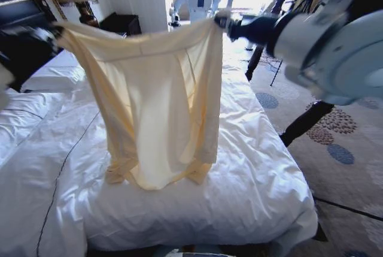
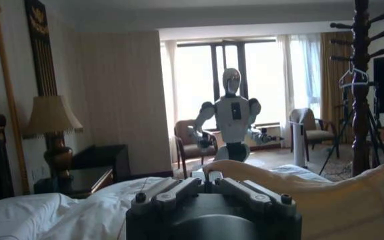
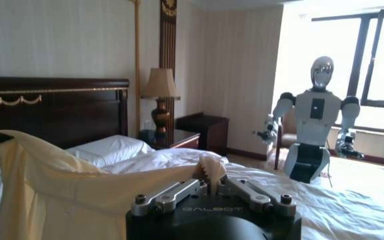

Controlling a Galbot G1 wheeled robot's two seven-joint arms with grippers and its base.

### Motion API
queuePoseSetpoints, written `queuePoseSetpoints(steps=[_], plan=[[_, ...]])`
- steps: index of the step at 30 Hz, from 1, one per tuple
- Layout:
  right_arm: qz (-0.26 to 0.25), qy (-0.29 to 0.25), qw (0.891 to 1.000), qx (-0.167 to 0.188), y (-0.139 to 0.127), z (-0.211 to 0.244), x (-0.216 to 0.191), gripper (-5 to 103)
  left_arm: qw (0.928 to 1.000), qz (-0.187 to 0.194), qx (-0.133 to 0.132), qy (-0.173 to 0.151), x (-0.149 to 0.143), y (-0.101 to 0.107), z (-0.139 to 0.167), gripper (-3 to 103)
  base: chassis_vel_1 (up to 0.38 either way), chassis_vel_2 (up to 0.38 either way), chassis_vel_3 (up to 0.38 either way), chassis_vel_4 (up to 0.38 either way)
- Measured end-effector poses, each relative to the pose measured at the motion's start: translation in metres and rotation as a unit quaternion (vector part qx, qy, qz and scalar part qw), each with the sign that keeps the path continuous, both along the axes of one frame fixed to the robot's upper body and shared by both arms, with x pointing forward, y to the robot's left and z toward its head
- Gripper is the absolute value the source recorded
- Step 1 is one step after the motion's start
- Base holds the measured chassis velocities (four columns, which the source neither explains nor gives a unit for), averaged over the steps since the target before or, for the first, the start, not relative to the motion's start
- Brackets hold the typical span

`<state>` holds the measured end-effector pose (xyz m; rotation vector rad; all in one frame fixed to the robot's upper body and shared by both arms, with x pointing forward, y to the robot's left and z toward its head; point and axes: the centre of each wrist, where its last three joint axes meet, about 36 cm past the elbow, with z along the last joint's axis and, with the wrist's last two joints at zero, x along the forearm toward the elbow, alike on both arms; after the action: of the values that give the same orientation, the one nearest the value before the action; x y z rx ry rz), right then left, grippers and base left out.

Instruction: Pick up the clothes from the bed and hang them on the clothes hanger.

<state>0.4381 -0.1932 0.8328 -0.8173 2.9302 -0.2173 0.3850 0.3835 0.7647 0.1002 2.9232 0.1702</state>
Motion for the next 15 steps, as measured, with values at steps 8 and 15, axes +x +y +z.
queuePoseSetpoints(steps=[8, 15], plan=[[-0.025, 0.002, 1.000, -0.016, 0.009, -0.047, 0.060, 0, 0.9998, 0.006, -0.017, 0.009, 0.056, -0.008, -0.063, 1, 0.000, 0.000, 0.000, 0.000], [-0.037, -0.011, 0.999, -0.029, 0.052, -0.097, 0.150, 0, 0.9978, 0.059, -0.031, -0.005, 0.102, 0.026, -0.100, 1, 0.000, 0.000, 0.000, 0.000]])
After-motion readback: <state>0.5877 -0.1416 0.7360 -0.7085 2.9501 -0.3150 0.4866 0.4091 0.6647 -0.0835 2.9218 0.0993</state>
